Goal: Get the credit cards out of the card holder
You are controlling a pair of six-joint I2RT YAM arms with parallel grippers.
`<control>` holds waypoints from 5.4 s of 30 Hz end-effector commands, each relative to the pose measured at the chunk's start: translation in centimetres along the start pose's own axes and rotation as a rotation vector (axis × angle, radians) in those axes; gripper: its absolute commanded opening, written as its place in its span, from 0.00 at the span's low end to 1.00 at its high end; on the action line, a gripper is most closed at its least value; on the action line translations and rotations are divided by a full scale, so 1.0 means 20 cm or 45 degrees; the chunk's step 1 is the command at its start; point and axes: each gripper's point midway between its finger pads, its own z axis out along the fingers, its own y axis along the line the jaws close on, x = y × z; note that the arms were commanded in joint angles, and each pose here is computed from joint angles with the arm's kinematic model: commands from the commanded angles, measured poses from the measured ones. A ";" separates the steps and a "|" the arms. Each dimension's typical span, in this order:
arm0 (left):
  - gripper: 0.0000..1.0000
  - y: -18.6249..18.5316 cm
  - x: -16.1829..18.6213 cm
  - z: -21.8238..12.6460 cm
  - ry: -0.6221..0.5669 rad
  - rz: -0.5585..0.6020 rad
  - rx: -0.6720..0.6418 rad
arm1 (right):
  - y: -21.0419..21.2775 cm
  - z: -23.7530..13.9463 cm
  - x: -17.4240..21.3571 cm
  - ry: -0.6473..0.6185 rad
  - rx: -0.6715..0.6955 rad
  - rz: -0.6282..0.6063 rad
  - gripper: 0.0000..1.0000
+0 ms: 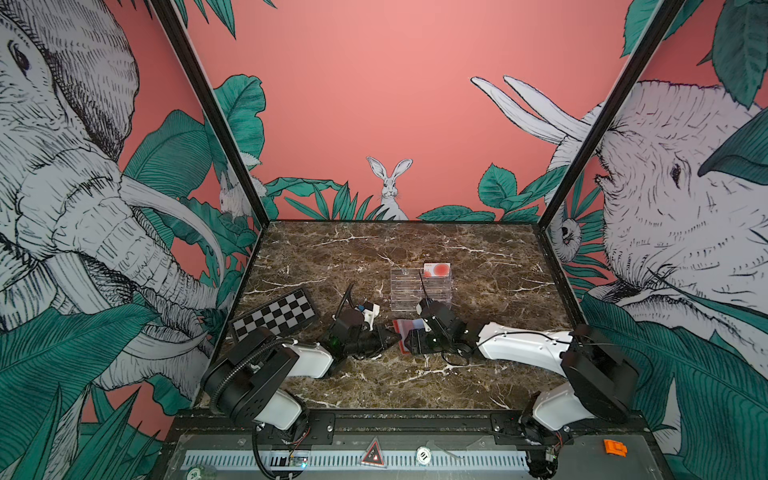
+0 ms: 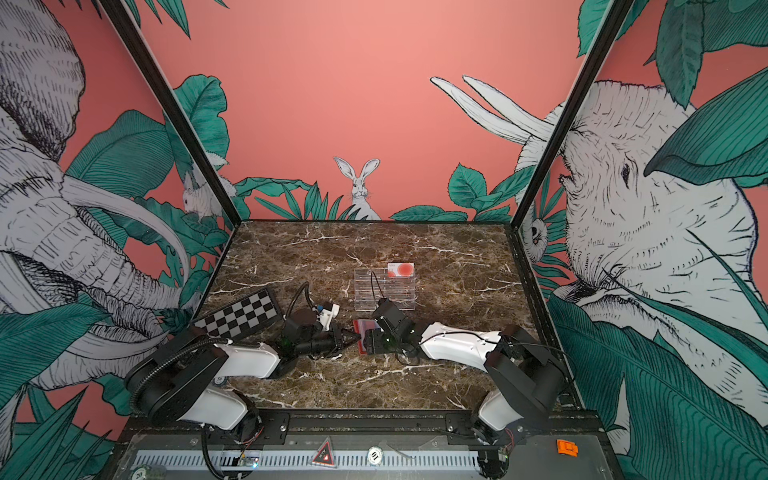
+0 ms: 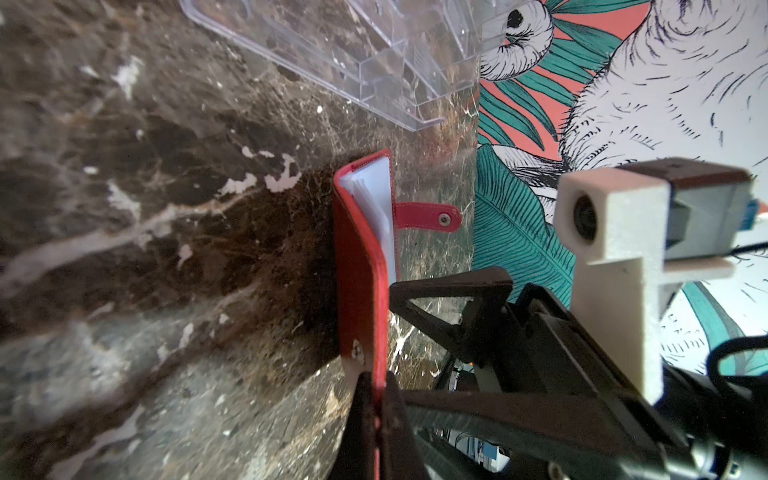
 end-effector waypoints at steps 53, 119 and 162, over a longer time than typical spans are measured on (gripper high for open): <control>0.00 -0.10 -0.02 0.01 0.010 0.065 0.086 | 0.03 -0.03 0.00 -0.056 0.169 -0.103 0.64; 0.72 -0.28 -0.05 -0.18 0.073 0.469 -0.150 | -0.22 -0.42 -0.06 -0.304 -0.110 0.251 0.49; 0.59 -0.15 0.19 0.26 0.229 0.011 0.002 | -0.42 -0.12 0.13 -0.143 -0.082 0.357 0.01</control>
